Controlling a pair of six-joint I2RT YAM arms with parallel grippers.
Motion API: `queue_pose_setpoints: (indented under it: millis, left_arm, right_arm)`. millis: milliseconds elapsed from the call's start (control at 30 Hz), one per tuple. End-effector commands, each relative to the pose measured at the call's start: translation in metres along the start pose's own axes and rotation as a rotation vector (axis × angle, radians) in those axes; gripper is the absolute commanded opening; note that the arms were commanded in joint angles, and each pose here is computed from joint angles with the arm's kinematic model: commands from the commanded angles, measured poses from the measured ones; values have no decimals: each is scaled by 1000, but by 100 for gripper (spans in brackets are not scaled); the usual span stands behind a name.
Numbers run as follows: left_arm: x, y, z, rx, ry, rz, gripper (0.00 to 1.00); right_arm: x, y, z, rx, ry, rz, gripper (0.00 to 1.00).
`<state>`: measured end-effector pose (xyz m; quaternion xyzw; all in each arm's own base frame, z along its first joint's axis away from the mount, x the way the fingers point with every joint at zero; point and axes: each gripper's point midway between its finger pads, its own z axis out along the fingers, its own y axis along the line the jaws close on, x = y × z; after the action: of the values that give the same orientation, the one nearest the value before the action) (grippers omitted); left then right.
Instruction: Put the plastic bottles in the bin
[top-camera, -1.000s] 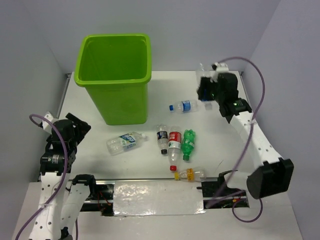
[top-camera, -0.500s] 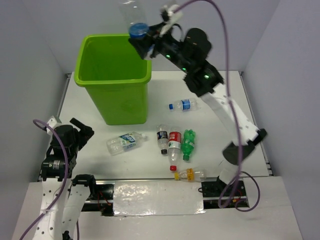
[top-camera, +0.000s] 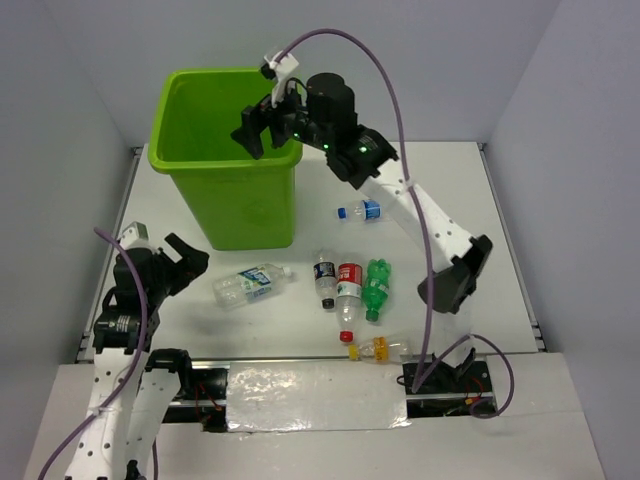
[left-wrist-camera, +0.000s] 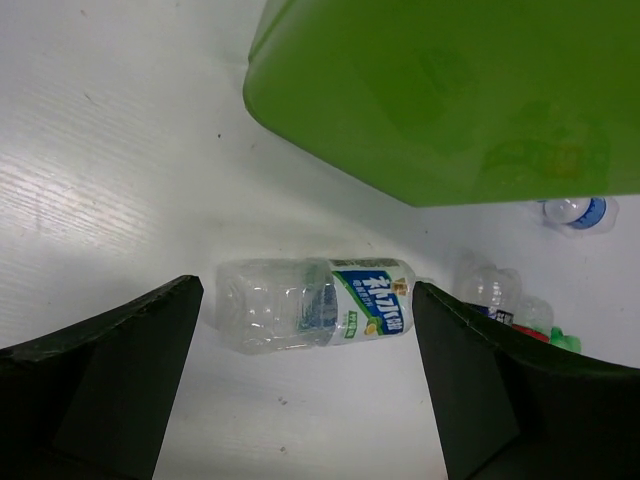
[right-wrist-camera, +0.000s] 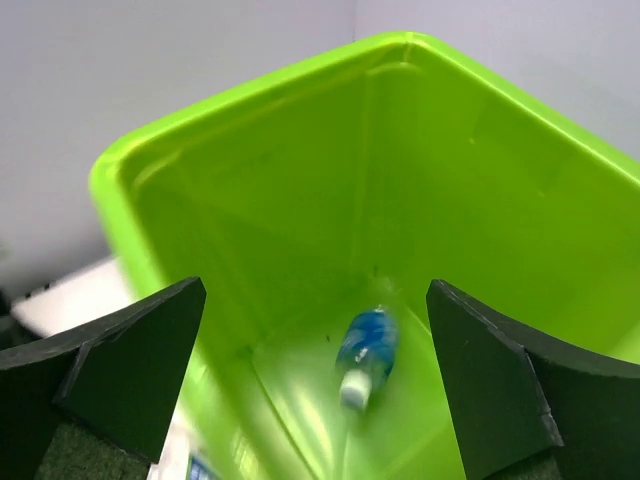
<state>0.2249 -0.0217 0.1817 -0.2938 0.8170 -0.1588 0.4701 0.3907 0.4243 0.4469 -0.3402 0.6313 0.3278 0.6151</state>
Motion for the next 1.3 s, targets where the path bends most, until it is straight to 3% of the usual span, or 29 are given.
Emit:
queue_pose_setpoints:
  millis: [0,133,200,233,267,333,367,400,467,767,1100,1267]
  left_arm:
    - [-3,-14,6,89,-17,35,99]
    - [18,-15,23,138,50,32,99]
    - [25,-16,28,151,67,28,99]
    - [27,-14,32,142,71,22,99]
    - [33,-18,36,162,80,35,99]
    - [47,-16,44,156,109,54,99]
    - [46,-23,47,185,94,64,99]
    - [55,-26,49,192,104,83,99]
    - [70,-28,57,204,137,115,99]
    - [118,-39,61,227,222,326,99]
    - [176,-76,38,443,334,574,99]
    - [198,-76,37,361,335,700,99]
  right_arm:
    - [-79,15,-85,10,-118,-93,100]
    - [-52,6,-134,76,-36,-74,100]
    - [-65,8,-174,98,-94,-48,100]
    - [-30,7,-175,93,-33,-26,100]
    - [-48,9,-202,105,-109,-39,100]
    - [-8,13,-210,90,-65,-19,100]
    - [-22,18,-231,100,-135,-31,100]
    - [2,20,-233,92,-105,-20,100]
    - [0,26,-251,94,-149,-17,100]
    - [49,33,-272,100,-101,32,100]
    - [98,38,-284,116,-87,134,100]
    - [110,37,-290,136,-85,144,100]
